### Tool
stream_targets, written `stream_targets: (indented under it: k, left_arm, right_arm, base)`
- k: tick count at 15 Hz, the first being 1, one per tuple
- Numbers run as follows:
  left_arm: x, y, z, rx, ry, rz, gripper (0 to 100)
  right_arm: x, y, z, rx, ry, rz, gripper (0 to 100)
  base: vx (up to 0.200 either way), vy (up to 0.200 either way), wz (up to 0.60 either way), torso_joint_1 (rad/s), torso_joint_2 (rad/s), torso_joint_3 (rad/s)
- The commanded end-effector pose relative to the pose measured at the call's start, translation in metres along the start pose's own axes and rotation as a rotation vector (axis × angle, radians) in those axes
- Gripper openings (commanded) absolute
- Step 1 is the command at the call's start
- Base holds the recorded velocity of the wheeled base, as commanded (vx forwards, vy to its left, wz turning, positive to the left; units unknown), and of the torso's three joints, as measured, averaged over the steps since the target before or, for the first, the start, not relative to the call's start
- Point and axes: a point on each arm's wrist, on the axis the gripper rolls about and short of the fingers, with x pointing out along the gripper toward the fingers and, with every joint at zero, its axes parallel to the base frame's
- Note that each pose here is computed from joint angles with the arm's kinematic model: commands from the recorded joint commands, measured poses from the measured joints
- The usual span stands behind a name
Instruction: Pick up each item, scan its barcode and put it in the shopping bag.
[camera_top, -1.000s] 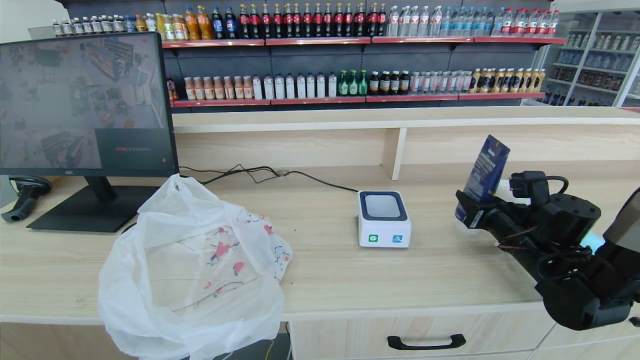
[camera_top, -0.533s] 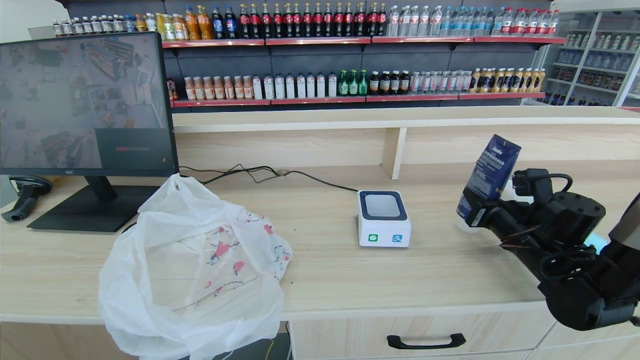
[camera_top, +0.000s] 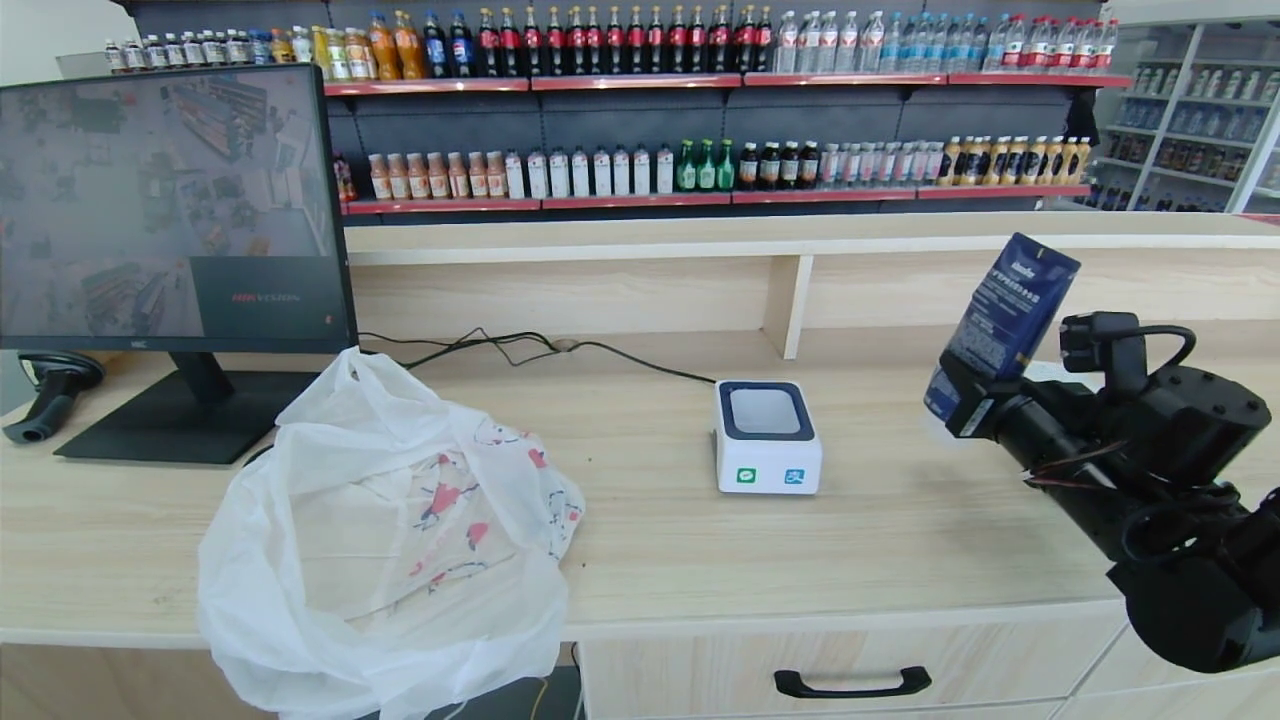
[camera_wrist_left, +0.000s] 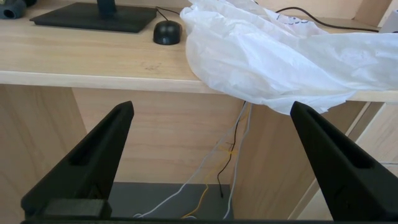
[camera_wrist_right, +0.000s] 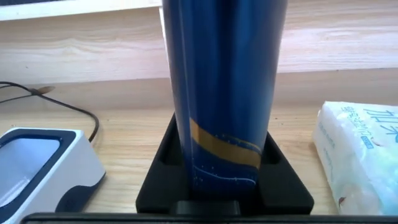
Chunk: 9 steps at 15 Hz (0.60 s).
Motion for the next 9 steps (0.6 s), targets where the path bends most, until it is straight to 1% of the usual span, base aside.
stream_targets:
  k: [1, 6, 9]
  left_arm:
    - [0.0, 0.0, 0.0, 0.0, -0.002, 0.0, 100]
    - [0.0, 0.0, 0.0, 0.0, 0.0, 0.0, 100]
    - [0.0, 0.0, 0.0, 0.0, -0.002, 0.0, 100]
  right_arm:
    - [-0.012, 0.007, 0.015, -0.005, -0.035, 0.023, 0]
    - [-0.034, 0.035, 0.03, -0.002, -0.06, 0.126, 0]
    - [-0.046, 0.039, 0.04, -0.002, -0.081, 0.147, 0]
  base:
    - [0.0, 0.0, 0.0, 0.0, 0.0, 0.0]
    - [0.0, 0.0, 0.0, 0.0, 0.0, 0.0]
    - [0.0, 0.0, 0.0, 0.0, 0.0, 0.0]
